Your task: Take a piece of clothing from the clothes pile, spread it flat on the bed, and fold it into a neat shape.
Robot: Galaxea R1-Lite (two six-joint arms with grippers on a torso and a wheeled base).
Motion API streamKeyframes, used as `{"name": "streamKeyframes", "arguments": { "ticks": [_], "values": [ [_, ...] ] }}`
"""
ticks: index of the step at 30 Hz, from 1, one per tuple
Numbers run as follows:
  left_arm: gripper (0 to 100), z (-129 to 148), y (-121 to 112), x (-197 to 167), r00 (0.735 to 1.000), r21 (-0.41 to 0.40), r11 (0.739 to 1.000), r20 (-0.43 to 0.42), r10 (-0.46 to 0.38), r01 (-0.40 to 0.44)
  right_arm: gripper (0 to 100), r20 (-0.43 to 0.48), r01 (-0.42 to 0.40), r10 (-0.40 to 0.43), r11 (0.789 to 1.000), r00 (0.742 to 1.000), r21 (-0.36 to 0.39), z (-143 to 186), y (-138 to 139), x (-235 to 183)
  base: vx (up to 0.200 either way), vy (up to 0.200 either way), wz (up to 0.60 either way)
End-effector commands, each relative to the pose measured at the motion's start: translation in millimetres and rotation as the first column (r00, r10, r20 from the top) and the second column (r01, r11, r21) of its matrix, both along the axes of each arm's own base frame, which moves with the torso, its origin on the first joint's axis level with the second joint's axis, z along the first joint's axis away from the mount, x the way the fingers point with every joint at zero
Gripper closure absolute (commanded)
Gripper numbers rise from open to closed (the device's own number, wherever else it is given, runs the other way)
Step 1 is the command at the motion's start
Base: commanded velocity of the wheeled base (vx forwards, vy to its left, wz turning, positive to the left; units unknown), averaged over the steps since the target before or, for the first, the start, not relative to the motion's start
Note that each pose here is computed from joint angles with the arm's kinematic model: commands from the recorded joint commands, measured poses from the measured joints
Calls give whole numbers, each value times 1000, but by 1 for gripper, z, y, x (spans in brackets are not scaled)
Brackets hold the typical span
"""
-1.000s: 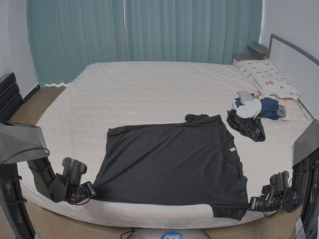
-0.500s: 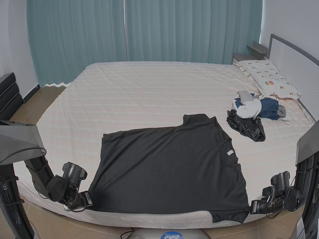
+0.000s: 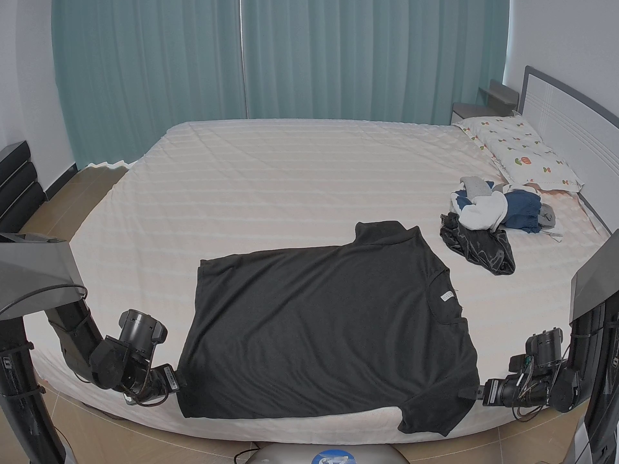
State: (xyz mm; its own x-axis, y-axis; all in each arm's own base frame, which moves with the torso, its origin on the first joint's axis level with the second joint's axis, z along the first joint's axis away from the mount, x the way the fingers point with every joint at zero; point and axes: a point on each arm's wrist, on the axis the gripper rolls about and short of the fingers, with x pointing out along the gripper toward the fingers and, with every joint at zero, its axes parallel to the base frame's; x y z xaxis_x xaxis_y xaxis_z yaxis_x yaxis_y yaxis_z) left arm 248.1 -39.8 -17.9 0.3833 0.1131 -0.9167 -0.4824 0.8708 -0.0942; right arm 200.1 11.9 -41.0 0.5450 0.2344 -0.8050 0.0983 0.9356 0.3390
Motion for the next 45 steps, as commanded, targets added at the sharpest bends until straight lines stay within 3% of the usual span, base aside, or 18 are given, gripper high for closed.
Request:
{"name": "streamKeyframes", "arguments": {
  "ticks": [1, 5, 7, 10, 14, 23, 30, 35, 45],
  "values": [
    [0, 19, 7, 11, 995, -35, 999, 97, 37, -33, 0, 111, 59, -71, 993, 991, 100, 17, -6, 10, 0, 0, 0],
    [0, 32, 12, 17, 988, -140, 990, 146, 55, -34, 0, 118, 95, -119, 977, 986, 193, 18, 0, 17, 0, 0, 0],
    [0, 34, 13, 18, 986, -155, 987, 153, 59, -35, 0, 124, 104, -133, 972, 983, 212, 19, 1, 19, 0, 0, 0],
    [0, 39, 16, 29, 973, -214, 972, 183, 137, -97, 0, 131, 141, -184, 948, 974, 285, 22, 2, 21, 0, 0, 0],
    [0, 44, 18, 37, 960, -261, 957, 208, 187, -130, 0, 128, 141, -186, 944, 974, 298, 21, 3, 21, 150, 0, 0],
    [0, 43, 17, 53, 953, -310, 941, 219, 208, -135, 0, 115, 150, -195, 936, 974, 317, 21, 5, 21, 200, 0, 0],
    [0, 49, 21, 79, 932, -330, 932, 268, 243, -148, 0, 101, 153, -194, 935, 976, 319, 19, 7, 20, 0, 0, 0],
    [0, 49, 22, 108, 914, -338, 931, 318, 253, -140, 0, 95, 154, -193, 935, 977, 319, 18, 8, 20, 0, 0, 0],
    [0, 19, 21, 196, 888, -352, 928, 380, 258, -119, 0, 71, 169, -204, 926, 977, 338, 17, 12, 19, 0, 0, 0]
  ]
}}
